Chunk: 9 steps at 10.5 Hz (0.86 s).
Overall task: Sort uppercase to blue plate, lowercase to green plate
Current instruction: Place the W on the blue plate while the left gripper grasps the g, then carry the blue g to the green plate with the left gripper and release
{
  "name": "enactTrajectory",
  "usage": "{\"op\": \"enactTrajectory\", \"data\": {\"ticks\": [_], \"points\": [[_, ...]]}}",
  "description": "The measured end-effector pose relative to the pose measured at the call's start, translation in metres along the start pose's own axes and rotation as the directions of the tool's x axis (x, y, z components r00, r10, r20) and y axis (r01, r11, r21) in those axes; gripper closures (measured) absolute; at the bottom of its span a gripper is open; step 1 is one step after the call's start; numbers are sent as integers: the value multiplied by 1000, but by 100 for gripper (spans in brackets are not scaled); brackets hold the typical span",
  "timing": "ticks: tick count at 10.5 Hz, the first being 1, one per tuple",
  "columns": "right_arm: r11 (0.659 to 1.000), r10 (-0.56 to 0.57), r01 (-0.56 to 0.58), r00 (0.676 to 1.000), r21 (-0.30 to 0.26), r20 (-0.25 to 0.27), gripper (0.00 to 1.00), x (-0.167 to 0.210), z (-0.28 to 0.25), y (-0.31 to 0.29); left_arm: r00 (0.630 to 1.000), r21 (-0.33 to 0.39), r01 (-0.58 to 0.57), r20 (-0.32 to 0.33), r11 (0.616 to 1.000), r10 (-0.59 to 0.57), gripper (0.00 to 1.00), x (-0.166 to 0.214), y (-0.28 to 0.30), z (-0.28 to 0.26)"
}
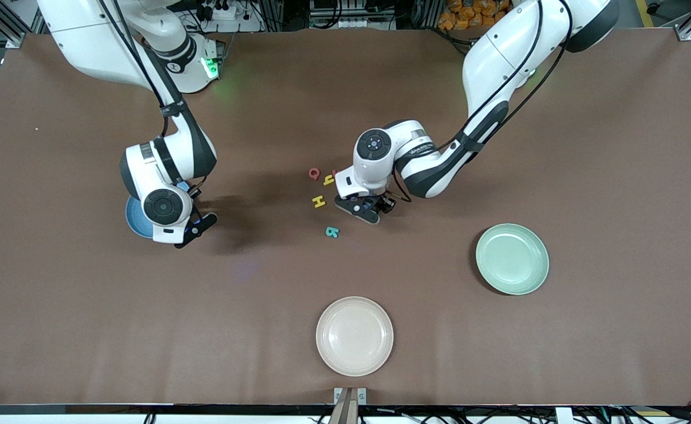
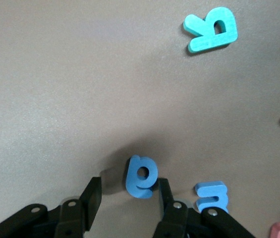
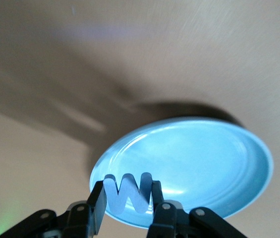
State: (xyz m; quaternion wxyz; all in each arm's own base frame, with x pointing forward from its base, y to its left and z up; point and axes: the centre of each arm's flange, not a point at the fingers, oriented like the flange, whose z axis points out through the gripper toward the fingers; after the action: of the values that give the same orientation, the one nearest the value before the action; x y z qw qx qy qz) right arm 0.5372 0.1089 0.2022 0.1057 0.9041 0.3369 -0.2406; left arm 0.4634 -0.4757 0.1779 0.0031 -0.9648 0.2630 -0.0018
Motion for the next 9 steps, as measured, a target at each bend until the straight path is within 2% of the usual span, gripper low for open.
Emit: {"op": "enactTrajectory", "data": {"ticks": [1,5,6,9], "points": [[1000,-6,6,1000,2,1,58,-1,10,-4,1000,-1,0,2,1000,0,45,0,0,2],[1000,-10,10,1000,0,-12,12,-1,16,-7,1000,-2,2,0,1000,-2,50,1,0,1],[1000,-5,5,1000,-3,-22,7,0,12,-5,1000,-3,4,-3,1000,-4,50,3,0,0],[997,71,-73,992,-15,-106,6,12,-33,-8,1000,-9,11,-9,1000,-11,54,8,-2,0]]}}
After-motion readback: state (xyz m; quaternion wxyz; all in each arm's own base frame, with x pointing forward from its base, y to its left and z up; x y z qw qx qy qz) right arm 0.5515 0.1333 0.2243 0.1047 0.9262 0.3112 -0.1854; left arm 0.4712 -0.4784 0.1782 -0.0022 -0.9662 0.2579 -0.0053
